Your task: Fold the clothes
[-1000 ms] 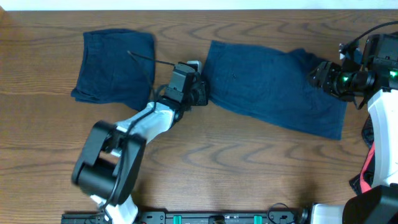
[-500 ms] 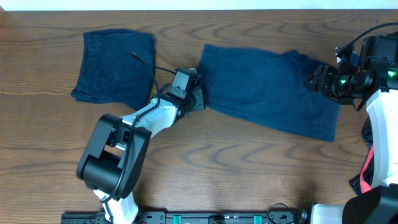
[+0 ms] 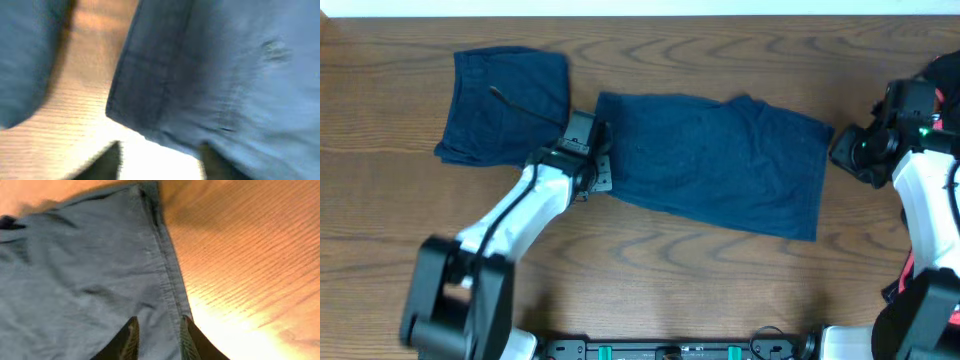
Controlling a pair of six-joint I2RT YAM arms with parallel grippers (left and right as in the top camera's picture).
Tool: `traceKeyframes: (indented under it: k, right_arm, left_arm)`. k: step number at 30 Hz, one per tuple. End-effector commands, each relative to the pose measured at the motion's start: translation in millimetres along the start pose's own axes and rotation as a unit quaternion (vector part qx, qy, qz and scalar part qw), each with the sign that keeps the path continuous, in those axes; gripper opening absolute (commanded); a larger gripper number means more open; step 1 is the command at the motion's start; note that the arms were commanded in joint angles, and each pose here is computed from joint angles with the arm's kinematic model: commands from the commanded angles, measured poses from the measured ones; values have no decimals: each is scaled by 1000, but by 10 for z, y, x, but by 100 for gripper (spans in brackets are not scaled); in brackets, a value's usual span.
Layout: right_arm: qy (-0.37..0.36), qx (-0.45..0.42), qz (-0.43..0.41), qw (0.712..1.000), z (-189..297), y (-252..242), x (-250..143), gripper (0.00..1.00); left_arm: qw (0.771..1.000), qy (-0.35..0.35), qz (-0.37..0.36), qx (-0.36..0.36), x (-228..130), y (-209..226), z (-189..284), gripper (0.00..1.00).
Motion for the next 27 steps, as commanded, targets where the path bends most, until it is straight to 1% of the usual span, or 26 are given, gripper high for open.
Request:
traceKeyframes:
  k: [1,2,4,7,8,11,14,18,20,24,26,27]
  right_arm:
    - [45,66,27,996,-106,105,-157,42]
    - [61,88,43,993,-118,157,-231,51]
    - [93,94,53,990,-148,181,-396,65]
    - [141,70,56,986,-206,111,-666,76]
    - [153,60,57,985,-235,74,-746,78]
    - [178,44,58,981,-340,-27,-956,75]
    - [189,35,56,980,-420,-112,-1071,72]
    - [185,0,59,981,-456,-232,-1104,70]
    - [186,-1,58,981,-458,-237,-1113,69]
    - [185,2,57,981,-488,-239,-1135,64]
    - [190,9,54,980,-527,-246,-1196,64]
    - [196,9,54,979,-553,-268,-1251,70]
  left_arm:
    - [999,-37,-16,-2,57,-11,302,77]
    - [999,-43,-16,-4,60,-8,375,89]
    - [998,-57,-15,-7,66,-1,523,96]
    - [997,-75,-15,-13,85,0,665,96]
    - [997,-80,-19,-14,93,-1,689,96]
    - [996,-81,-40,-8,97,9,681,96]
    - [997,-67,-40,-3,60,20,618,95]
    - [998,-51,-41,2,20,30,546,95]
    - [998,-49,-42,2,17,30,534,95]
    - [998,-52,-41,1,27,27,535,95]
    - [998,-52,-41,1,27,27,535,95]
    - [998,-52,-41,1,27,27,535,95]
Point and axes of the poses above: each gripper's point midway between its finger pads, its own z axis back along the fingers, its own y axis along the line the jaws close on, x = y × z, the point moved 5 cm from there along z, back along the fingers, and after that the axes turned 5 degrees about -z, right-handed, at the moved point
